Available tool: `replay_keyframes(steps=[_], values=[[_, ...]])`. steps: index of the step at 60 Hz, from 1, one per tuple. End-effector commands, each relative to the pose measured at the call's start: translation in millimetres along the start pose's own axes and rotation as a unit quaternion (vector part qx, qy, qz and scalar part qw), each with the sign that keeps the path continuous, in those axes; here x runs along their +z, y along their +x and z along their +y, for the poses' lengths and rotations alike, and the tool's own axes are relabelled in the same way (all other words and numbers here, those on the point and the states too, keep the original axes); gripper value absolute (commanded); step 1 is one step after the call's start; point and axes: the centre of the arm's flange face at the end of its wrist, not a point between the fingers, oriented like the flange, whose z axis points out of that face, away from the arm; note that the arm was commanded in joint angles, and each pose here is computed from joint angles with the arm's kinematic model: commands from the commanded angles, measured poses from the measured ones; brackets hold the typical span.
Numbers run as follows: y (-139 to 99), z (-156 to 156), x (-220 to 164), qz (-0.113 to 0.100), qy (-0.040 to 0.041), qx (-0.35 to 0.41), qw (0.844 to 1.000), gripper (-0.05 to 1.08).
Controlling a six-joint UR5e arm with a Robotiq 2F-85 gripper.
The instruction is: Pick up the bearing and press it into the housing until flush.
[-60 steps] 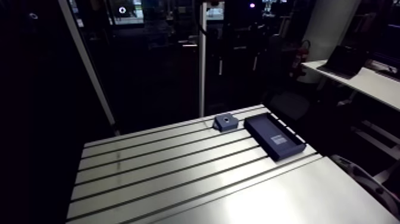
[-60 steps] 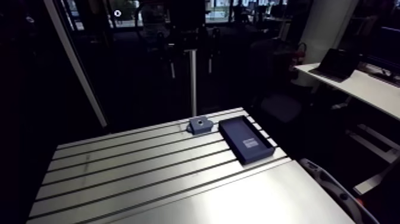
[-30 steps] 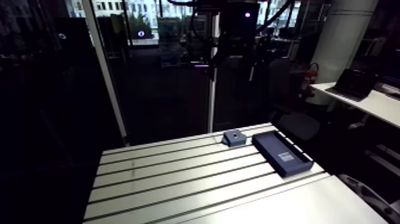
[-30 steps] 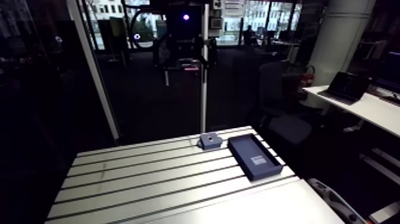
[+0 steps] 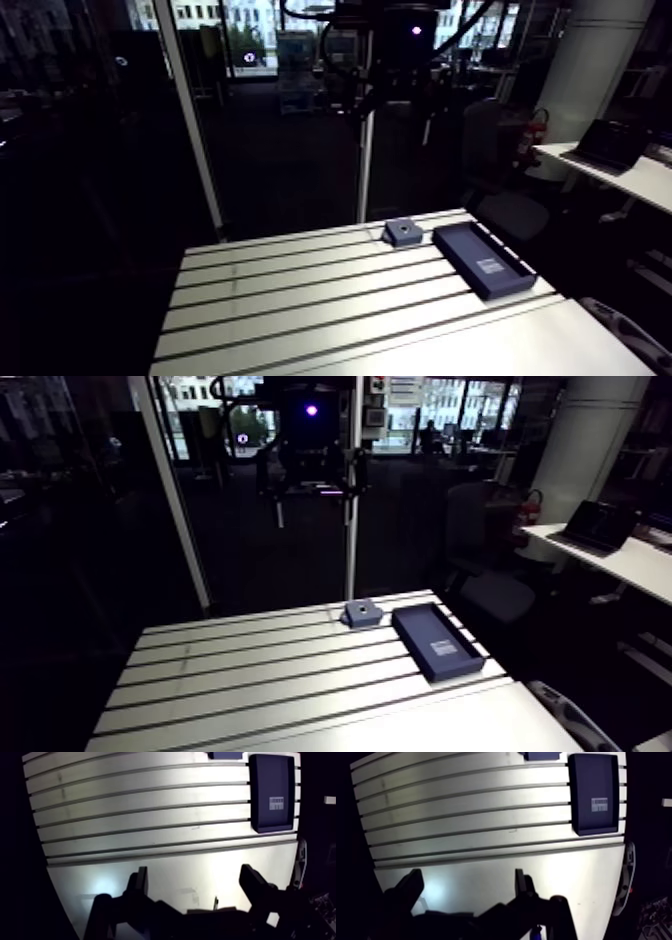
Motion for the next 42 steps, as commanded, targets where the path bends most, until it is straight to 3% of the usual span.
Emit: replay_keyframes(steps=[1, 20, 42], values=[[-3.7, -6.6, 2.4, -0.013, 0.0, -0.005, 1.0, 0.01], [0.2, -6.7, -4.5, -0.006, -0.0029, -0.006, 1.0, 0.01], [0.8, -7.9, -0.2, -0.009, -0.0002, -0.007, 1.0, 0.01]])
